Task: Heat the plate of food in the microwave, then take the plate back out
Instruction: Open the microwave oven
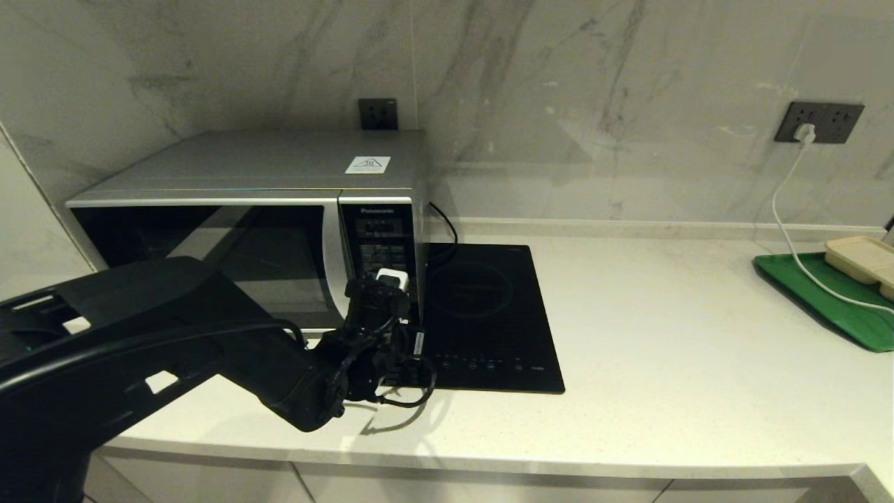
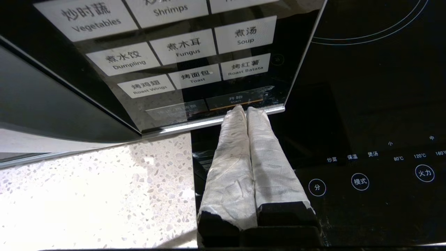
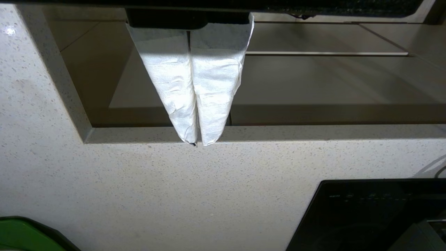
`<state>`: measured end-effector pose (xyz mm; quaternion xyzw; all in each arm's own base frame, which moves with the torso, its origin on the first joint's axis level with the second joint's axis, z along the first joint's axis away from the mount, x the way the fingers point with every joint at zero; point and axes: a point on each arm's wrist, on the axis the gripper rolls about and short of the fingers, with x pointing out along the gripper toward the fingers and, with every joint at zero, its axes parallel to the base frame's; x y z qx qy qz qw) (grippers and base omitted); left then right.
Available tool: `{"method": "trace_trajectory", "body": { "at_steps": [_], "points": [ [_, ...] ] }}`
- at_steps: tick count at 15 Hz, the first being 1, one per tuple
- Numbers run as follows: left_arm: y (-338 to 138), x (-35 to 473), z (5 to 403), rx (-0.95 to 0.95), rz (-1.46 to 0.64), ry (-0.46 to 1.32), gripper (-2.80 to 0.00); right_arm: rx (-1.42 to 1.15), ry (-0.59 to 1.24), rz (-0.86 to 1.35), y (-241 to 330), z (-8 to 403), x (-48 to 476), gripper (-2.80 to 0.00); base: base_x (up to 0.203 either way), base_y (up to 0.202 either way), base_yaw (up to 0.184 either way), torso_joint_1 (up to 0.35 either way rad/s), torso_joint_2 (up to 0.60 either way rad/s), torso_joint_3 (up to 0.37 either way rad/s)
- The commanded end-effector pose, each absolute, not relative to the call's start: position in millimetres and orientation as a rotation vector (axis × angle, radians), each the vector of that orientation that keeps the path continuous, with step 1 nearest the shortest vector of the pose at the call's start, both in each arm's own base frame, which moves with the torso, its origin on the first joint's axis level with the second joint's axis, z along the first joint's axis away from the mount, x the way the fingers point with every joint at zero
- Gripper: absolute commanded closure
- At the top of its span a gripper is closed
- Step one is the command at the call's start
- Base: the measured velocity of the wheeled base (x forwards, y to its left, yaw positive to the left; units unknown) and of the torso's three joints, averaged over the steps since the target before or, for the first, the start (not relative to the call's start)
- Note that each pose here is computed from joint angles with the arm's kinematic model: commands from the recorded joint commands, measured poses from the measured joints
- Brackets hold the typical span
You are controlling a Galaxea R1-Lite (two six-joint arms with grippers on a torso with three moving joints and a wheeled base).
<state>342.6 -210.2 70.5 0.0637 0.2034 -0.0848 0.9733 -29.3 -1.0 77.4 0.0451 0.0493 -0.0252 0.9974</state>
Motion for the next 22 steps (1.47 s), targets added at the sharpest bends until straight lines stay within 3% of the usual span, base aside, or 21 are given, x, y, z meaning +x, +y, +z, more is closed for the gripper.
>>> {"method": "trace_trajectory", "body": {
  "at_steps": [1,22],
  "points": [
    [-209.6,343.2,70.8,0.126,-0.167,0.407,0.00,0.091,0.101,-0.049,-1.1,77.4,-29.3,0.00,0.000,0.000,0.000,0.000,0.00,0.000],
    [-204.0,335.5,69.6,0.131,-0.166,0.431,0.00,0.091,0.101,-0.049,-1.1,77.4,-29.3,0.00,0.000,0.000,0.000,0.000,0.00,0.000]
  ]
}}
